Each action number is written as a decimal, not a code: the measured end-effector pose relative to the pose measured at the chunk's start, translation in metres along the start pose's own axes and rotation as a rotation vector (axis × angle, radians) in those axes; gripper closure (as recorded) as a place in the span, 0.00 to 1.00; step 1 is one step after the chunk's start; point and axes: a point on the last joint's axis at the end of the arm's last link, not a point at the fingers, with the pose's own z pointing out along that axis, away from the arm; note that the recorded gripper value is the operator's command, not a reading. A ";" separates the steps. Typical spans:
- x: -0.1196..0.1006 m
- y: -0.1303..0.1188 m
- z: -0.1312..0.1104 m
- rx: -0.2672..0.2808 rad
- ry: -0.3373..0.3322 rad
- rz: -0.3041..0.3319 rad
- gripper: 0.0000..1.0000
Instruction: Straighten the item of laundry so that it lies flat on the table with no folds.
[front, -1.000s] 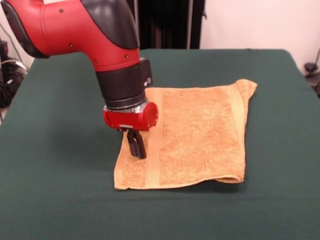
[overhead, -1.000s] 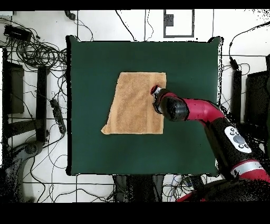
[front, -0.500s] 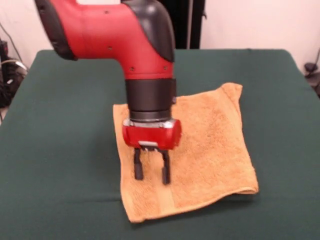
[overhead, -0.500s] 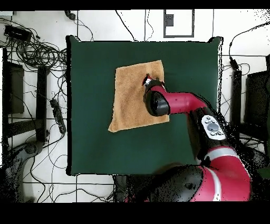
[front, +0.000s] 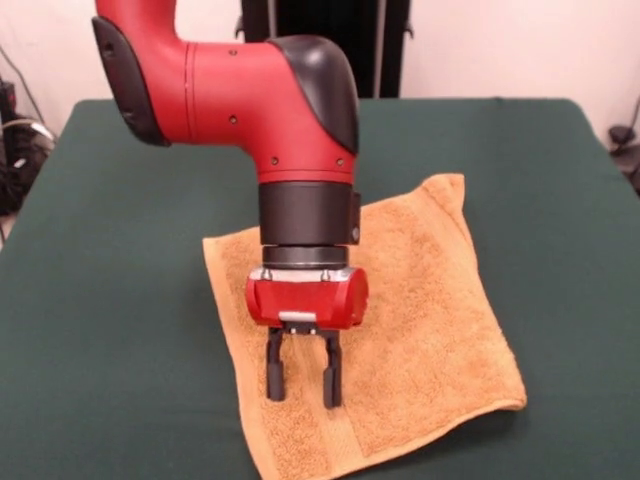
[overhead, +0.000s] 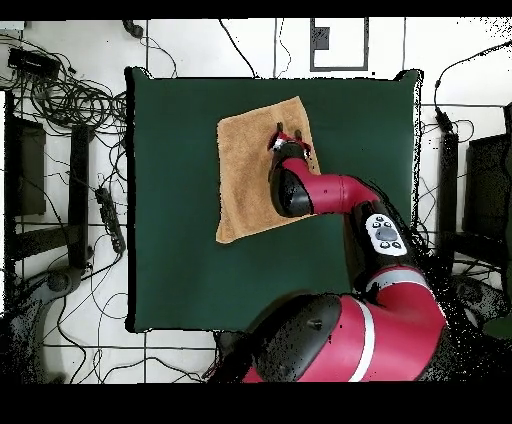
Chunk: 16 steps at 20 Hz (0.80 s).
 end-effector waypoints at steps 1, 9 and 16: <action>-0.001 -0.001 0.001 -0.003 -0.004 0.004 0.00; -0.011 -0.024 0.010 -0.003 -0.033 0.057 1.00; -0.015 -0.025 0.014 -0.014 -0.047 0.076 1.00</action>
